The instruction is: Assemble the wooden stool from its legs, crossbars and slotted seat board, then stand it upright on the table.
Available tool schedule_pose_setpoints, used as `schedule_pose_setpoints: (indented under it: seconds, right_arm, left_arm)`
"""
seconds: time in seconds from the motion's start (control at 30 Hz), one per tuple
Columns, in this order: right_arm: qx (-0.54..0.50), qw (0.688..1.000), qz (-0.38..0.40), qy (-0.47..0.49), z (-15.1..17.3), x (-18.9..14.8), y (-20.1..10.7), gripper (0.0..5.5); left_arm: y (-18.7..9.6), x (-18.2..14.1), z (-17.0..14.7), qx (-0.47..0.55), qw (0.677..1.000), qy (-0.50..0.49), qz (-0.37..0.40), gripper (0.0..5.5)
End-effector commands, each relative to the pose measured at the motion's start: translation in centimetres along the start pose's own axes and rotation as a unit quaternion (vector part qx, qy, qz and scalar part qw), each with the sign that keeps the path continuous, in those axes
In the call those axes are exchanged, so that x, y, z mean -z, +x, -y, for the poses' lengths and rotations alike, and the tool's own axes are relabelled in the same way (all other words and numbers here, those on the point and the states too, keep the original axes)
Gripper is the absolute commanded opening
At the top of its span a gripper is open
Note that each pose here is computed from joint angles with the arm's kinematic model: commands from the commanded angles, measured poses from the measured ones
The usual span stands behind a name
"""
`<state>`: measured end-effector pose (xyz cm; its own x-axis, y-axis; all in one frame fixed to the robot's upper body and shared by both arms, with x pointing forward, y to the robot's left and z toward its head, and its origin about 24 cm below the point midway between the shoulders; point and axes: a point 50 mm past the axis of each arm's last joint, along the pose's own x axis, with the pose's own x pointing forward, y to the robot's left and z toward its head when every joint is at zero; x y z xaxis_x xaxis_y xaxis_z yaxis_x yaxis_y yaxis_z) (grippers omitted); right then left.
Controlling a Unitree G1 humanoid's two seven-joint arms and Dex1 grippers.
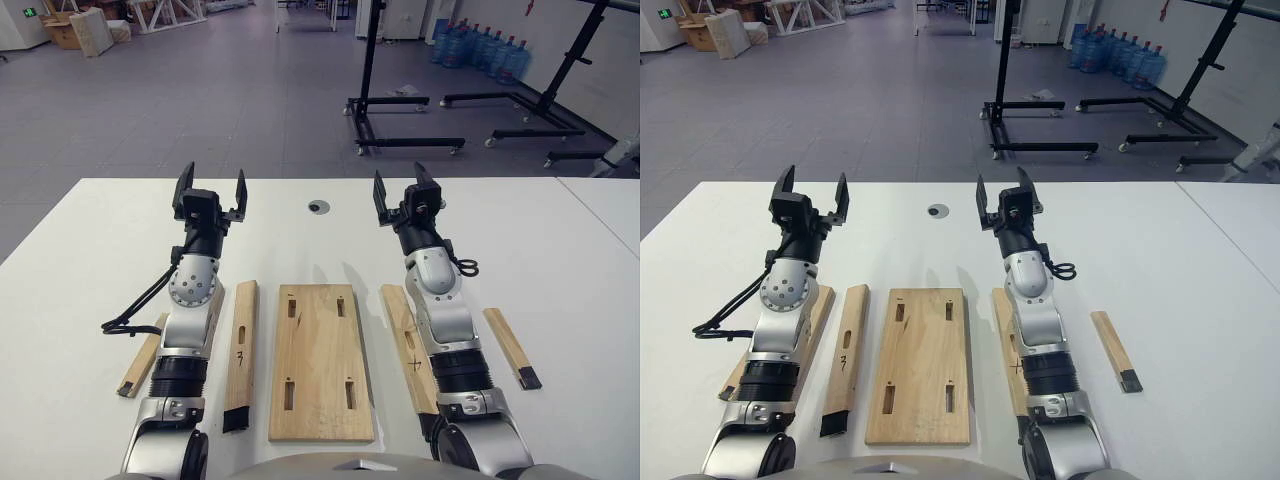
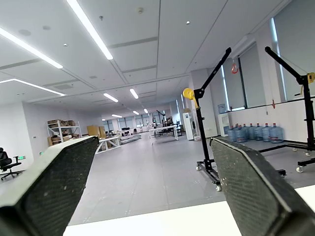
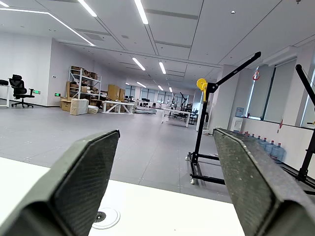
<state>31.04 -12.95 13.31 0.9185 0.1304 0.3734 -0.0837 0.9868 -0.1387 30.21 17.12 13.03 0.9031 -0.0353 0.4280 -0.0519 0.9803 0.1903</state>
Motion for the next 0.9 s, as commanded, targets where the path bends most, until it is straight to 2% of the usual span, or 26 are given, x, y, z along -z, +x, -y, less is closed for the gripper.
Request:
schedule_pose_setpoints:
  seconds: [0.03, 0.9]
  right_arm:
    - [0.001, 1.0, 0.001, 0.001, 0.0, 0.1, 0.2, 3.51]
    - [-0.011, 1.0, 0.001, 0.004, 1.9, 0.2, 1.2, 3.51]
  left_arm:
    - [0.3, 0.1, 0.0, 0.003, 1.0, -0.019, -0.012, 4.17]
    - [0.0, 0.8, 1.9, -0.027, 0.998, -0.046, -0.04, 4.17]
